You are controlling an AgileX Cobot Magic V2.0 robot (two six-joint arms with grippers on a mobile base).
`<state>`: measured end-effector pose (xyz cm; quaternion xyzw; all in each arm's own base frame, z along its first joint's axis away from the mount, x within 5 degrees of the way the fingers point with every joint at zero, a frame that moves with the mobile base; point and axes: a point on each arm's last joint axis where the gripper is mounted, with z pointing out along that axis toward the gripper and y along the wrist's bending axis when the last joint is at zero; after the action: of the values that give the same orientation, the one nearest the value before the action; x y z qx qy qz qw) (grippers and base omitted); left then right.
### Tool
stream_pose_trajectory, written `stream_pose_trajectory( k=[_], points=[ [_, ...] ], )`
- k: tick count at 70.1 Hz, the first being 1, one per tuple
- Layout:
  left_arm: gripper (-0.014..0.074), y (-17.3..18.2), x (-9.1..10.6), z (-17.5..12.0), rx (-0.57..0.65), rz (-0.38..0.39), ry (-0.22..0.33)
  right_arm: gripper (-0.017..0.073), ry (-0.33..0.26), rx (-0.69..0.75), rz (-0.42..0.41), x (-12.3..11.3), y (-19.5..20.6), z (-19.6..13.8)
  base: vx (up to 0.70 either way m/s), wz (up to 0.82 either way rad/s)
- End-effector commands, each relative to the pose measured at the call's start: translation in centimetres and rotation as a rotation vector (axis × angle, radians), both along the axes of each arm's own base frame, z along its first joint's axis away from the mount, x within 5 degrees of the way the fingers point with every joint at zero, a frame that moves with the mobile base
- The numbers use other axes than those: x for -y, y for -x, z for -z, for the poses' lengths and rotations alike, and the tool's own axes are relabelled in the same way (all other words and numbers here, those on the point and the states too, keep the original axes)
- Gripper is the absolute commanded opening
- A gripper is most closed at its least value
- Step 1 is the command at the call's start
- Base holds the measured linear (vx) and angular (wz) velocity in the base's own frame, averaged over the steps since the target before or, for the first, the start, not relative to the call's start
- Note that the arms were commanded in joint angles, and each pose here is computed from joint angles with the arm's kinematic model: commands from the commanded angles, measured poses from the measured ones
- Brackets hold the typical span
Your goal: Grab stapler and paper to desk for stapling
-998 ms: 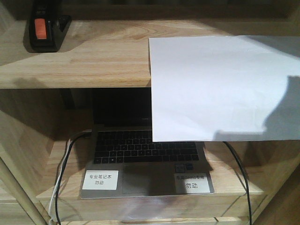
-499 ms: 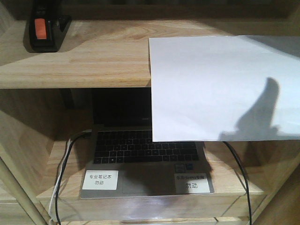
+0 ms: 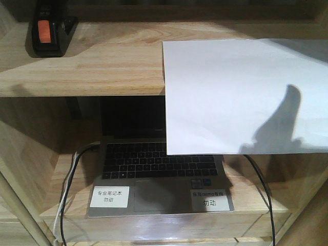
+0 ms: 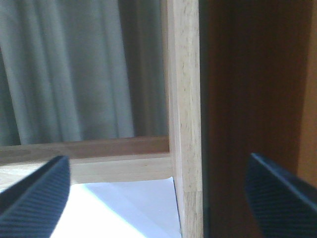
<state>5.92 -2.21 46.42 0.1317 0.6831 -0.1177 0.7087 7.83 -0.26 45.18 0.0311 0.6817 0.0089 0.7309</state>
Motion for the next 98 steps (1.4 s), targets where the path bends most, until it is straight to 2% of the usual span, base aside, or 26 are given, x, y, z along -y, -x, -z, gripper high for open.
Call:
stream_pose_trajectory(
  k=[1, 17, 26, 38, 53, 60, 68, 73, 84, 92, 98],
  points=[
    [0.0685, -0.4, 0.8, -1.3, 0.081, 0.082, -0.003, 0.0577, 0.021, 0.083, 0.01, 0.1, 0.1, -1.3, 0.0, 0.0],
    [0.0676, -1.5, 3.3, -0.8, 0.028, 0.278, -0.028, 0.0475, 0.021, 0.084, 0.01, 0.1, 0.1, -1.4, 0.0, 0.0],
    [0.0665, -2.2, 4.8, -0.4, -0.003, 0.359, -0.046, 0.0436, 0.021, 0.084, 0.01, 0.1, 0.1, -1.4, 0.0, 0.0],
    [0.066, -3.2, 6.1, 0.2, -0.045, 0.384, -0.066, 0.0405, 0.021, 0.084, 0.01, 0.1, 0.1, -1.4, 0.0, 0.0],
    [0.0657, -3.3, 6.1, 0.0, -0.034, 0.385, -0.049, 0.0379, 0.021, 0.084, 0.01, 0.1, 0.1, -1.4, 0.0, 0.0],
    [0.0653, -3.9, 6.5, -0.3, -0.017, 0.373, -0.019, 0.0377, 0.021, 0.084, 0.01, 0.1, 0.1, -1.4, 0.0, 0.0],
    [0.0649, -5.3, 7.3, -1.3, -0.059, 0.332, 0.018, 0.0377, 0.021, 0.084, 0.01, 0.1, 0.1, -1.4, 0.0, 0.0],
    [0.0648, -6.7, 7.9, -2.0, -0.087, 0.28, 0.013, 0.0377, 0.021, 0.084, 0.01, 0.1, 0.1, -1.4, 0.0, 0.0],
    [0.0645, -9.8, 9.3, -3.8, -0.152, 0.166, 0.049, 0.0377, 0.021, 0.084, 0.01, 0.1, 0.1, -1.4, 0.0, 0.0],
    [0.0642, -11.5, 10.0, -5.1, -0.153, 0.096, 0.079, 0.0377, 0.021, 0.084, 0.01, 0.1, 0.1, -1.4, 0.0, 0.0],
    [0.0642, -12.7, 10.4, -5.6, -0.168, 0.04, 0.067, 0.0377, 0.021, 0.084, 0.01, 0.1, 0.1, -1.4, 0.0, 0.0]
  ],
)
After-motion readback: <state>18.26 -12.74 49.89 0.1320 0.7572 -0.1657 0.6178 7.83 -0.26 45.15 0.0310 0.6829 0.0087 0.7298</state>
